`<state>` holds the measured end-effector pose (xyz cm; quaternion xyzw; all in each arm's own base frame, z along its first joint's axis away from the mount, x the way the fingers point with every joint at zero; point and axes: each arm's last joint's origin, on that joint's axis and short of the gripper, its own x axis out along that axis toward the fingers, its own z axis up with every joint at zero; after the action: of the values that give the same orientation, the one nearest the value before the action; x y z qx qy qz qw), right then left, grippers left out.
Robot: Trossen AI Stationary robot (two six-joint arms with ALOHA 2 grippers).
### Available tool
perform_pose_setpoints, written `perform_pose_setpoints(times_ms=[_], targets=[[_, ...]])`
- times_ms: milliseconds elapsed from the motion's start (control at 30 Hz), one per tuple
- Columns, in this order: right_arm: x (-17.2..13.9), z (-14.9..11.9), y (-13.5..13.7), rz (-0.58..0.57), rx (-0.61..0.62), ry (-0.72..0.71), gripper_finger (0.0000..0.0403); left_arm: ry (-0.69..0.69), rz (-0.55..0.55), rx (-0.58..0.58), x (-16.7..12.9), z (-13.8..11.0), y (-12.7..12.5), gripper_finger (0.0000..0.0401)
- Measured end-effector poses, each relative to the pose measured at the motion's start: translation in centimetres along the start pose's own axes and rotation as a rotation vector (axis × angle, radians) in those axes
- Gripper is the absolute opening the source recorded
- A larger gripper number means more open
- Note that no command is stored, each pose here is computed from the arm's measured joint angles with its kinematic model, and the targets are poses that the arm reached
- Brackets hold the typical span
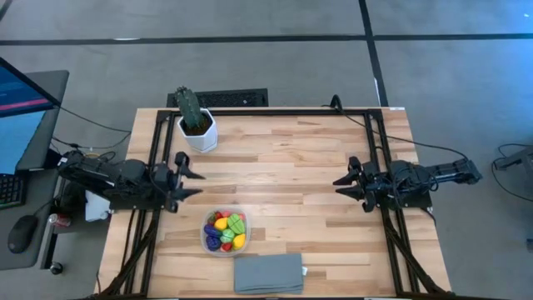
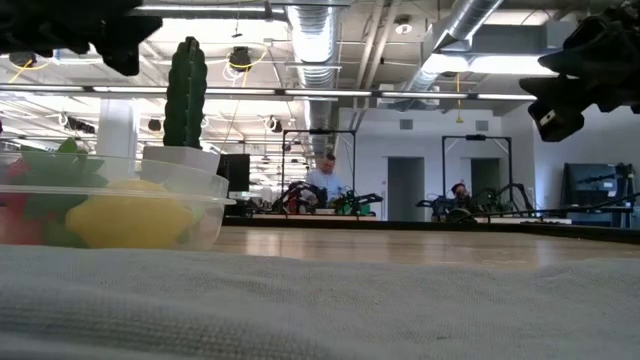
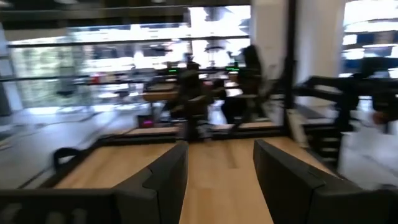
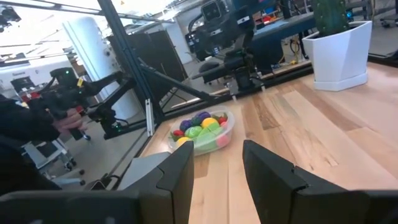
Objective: Pick and placing Produce into tupperware
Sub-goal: Return to Home Position
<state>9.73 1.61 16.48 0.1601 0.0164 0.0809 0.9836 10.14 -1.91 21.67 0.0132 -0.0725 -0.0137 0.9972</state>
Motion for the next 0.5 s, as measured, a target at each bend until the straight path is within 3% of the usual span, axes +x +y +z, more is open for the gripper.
perform_pose_setpoints(times_ms=[267, 367, 500], targets=[[0.0, 0.0, 0.0, 0.000, 0.000, 0.001, 0.0159, 0.067, -0.290, -0.109, -0.1, -0.6, -0.9, 0.0174], [0.0, 0.0, 0.0, 0.000, 0.000, 0.001, 0.0159, 0.068, -0.313, -0.122, -0.2, -1.0, -1.0, 0.0174], [0.0, 0.0, 0.0, 0.000, 0.000, 0.001, 0.0159, -0.137, -0.239, -0.025, -0.4, -0.7, -0.7, 0.0174]])
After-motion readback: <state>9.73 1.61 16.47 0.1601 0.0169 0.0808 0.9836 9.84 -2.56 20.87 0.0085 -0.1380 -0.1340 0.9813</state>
